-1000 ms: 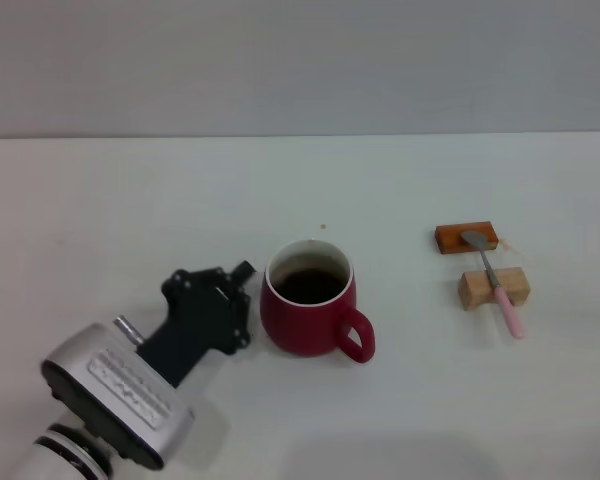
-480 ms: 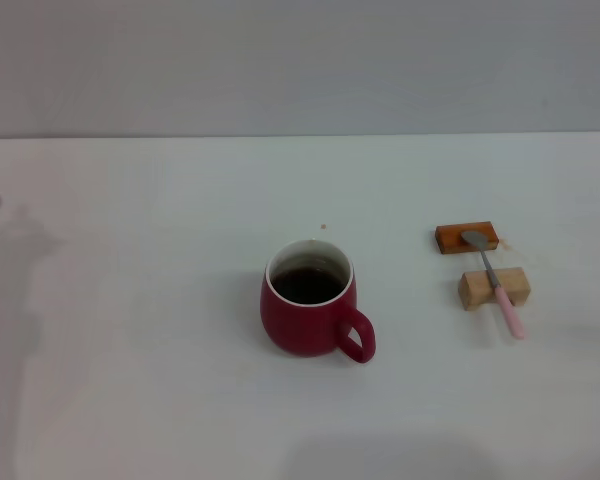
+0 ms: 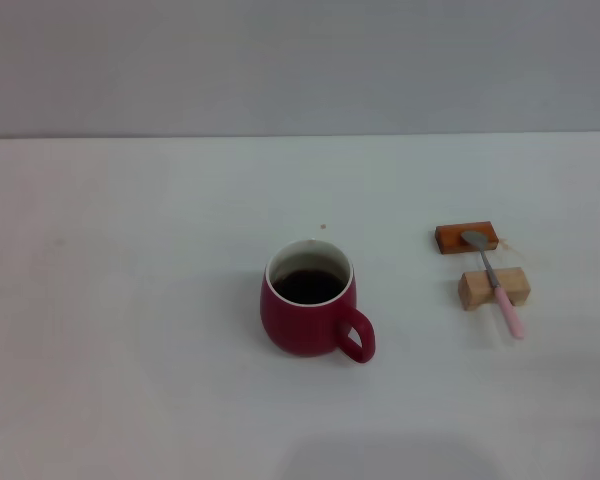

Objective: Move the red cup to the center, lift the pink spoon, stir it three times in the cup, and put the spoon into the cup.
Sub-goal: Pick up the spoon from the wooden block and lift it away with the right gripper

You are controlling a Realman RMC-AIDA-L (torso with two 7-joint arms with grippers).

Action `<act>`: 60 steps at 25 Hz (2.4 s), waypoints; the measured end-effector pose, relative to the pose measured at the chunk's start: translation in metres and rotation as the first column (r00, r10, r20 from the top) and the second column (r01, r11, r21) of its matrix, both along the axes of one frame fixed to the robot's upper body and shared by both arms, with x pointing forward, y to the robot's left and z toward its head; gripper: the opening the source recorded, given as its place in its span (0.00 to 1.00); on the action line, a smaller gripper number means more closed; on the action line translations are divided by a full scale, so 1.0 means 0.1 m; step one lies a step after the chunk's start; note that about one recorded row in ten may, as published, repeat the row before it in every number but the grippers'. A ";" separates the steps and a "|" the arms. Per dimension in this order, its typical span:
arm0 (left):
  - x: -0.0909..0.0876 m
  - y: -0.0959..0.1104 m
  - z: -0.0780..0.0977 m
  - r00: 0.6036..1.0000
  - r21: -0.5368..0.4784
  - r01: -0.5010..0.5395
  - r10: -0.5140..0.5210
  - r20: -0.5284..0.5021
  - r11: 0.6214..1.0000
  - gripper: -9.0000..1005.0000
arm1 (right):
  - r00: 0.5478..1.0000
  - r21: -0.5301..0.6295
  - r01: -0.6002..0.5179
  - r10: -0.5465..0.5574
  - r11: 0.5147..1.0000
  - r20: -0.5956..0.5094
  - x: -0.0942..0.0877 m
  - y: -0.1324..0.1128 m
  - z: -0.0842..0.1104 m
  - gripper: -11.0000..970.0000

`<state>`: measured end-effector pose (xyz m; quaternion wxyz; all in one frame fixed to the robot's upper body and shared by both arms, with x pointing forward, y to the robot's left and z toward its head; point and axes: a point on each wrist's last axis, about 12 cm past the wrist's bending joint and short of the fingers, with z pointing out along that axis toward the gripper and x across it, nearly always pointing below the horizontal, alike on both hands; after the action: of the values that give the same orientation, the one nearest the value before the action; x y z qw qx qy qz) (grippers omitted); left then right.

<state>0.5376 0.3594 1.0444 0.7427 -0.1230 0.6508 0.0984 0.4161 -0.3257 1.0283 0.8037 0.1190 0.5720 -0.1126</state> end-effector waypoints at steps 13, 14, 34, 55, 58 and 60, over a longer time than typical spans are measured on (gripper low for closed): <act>0.07 0.17 0.09 0.999 0.022 -0.034 0.034 0.008 0.999 0.47 | 0.982 0.106 -0.137 0.150 0.985 -0.116 -0.29 0.66 -0.14 0.77; 0.08 0.18 0.10 0.999 0.025 -0.034 0.033 0.008 0.999 0.49 | 0.982 0.106 -0.137 0.150 0.985 -0.116 -0.29 0.66 -0.14 0.77; 0.14 0.21 0.14 0.999 0.060 -0.035 0.035 0.002 0.998 0.84 | 0.875 0.198 -0.331 0.378 0.923 -0.302 -0.69 1.11 -0.37 0.74; 0.13 0.17 0.12 0.999 0.056 -0.034 0.033 0.008 0.998 0.84 | 0.785 0.211 -0.428 0.477 0.879 -0.395 -0.43 1.20 -0.49 0.72; 0.13 0.17 0.12 0.999 0.056 -0.033 0.033 0.008 0.998 0.84 | 0.782 0.210 -0.424 0.473 0.881 -0.406 -0.39 1.19 -0.51 0.71; 0.13 0.17 0.12 0.999 0.055 -0.033 0.033 0.009 0.998 0.84 | 0.775 0.207 -0.430 0.477 0.879 -0.415 -0.35 1.18 -0.52 0.71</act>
<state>0.5508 0.3761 1.0567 0.7467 -0.1135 0.6427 0.1280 0.3814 -0.2072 0.9765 0.6435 -0.0118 0.7602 0.0886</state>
